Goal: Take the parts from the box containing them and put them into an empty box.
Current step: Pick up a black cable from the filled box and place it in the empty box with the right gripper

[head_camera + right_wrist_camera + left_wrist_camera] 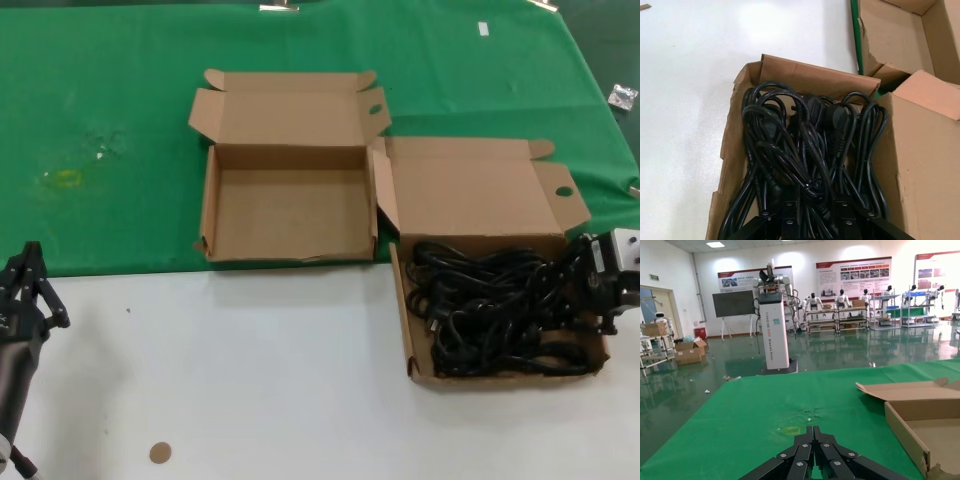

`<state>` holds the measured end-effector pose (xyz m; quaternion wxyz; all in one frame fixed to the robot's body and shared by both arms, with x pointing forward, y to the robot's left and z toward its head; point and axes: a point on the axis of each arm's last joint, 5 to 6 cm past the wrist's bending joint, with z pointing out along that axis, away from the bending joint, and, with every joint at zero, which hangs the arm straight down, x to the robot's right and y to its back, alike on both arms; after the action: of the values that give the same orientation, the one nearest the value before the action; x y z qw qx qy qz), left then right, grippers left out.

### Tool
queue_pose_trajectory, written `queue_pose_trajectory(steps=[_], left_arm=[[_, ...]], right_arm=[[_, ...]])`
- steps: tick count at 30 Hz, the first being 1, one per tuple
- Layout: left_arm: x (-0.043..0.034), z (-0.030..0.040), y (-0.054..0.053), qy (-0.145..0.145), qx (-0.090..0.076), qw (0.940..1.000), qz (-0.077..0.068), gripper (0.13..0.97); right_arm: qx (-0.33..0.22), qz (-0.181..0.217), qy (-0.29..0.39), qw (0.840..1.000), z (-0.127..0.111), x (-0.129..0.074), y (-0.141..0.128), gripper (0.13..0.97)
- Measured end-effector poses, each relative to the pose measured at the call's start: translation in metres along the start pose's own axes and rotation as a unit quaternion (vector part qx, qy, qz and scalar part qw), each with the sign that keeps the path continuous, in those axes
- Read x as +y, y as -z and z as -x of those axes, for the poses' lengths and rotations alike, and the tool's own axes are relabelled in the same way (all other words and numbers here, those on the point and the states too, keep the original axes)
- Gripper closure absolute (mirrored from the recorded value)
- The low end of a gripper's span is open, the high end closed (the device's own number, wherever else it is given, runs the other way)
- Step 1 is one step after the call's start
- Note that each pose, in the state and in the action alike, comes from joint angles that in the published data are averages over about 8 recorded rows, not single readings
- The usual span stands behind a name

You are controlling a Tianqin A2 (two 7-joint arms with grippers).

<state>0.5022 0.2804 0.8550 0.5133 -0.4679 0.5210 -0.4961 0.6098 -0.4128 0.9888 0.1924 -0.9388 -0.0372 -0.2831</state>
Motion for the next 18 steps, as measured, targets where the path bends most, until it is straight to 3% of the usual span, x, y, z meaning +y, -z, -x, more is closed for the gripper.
queue_pose_trajectory(steps=[14, 18], left_arm=[[0.0, 0.0, 0.0, 0.0, 0.0, 1.0, 0.0, 0.945], [0.0, 0.0, 0.0, 0.0, 0.0, 1.0, 0.0, 0.945]], right_arm=[[0.01, -0.004, -0.016, 1.0, -0.008, -0.01, 0.033, 0.934], [0.018, -0.004, -0.02, 1.0, -0.012, -0.012, 0.042, 0.935]])
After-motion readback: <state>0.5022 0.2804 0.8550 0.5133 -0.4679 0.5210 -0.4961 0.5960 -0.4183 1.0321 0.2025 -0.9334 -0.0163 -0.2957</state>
